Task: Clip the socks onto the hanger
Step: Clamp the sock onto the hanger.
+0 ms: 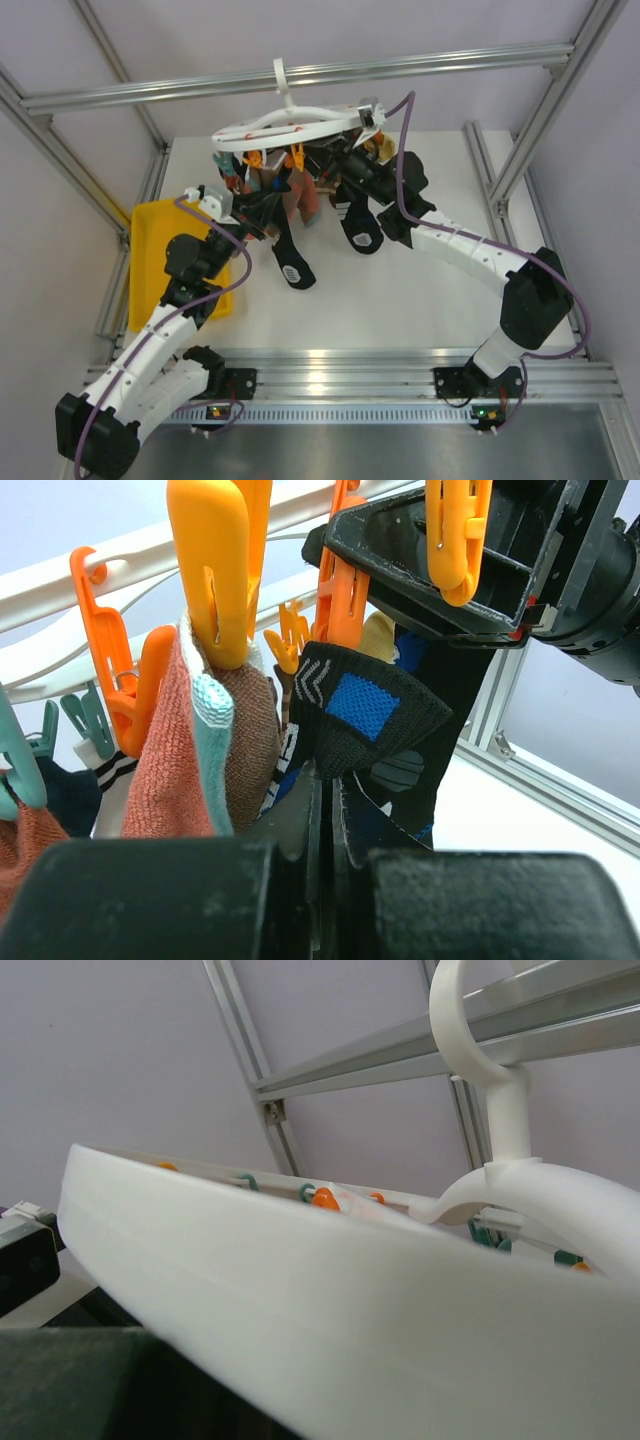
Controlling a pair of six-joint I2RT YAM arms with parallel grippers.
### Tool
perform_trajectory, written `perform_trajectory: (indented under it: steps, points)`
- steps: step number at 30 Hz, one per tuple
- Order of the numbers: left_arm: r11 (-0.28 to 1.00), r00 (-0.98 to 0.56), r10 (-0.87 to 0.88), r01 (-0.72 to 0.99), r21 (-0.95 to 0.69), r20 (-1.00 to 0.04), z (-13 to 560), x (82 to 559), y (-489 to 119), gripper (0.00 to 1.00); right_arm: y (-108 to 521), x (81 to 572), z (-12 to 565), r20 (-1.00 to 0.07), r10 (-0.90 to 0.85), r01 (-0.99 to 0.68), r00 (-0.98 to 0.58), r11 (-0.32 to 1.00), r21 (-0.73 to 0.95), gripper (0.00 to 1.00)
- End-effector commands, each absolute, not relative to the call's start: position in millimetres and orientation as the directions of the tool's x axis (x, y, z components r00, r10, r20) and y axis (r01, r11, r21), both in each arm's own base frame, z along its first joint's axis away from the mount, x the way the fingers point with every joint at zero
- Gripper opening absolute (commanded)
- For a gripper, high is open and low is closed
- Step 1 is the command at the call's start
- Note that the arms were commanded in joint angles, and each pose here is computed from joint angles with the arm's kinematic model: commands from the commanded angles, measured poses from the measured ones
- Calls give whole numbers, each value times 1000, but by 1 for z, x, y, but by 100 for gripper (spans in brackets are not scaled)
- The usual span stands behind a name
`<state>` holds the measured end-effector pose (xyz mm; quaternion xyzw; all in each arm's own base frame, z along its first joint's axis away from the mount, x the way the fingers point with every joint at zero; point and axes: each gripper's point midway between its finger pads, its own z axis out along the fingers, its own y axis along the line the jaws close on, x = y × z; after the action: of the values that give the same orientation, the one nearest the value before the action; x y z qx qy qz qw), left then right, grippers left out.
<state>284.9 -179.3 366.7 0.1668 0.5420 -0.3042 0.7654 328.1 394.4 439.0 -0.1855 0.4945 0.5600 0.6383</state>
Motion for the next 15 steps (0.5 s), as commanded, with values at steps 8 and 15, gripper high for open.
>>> perform_trajectory:
  steps: [8, 15]
  points:
    - [759, 324, -306, 650, -25, -895, 392, 271, -174, 0, 366, 387, 431, -831, 553, -766, -63, 507, 395, 0]
    - [747, 314, -312, 664, -28, -897, 390, 272, -178, 0, 369, 387, 431, -824, 560, -769, -85, 490, 411, 0]
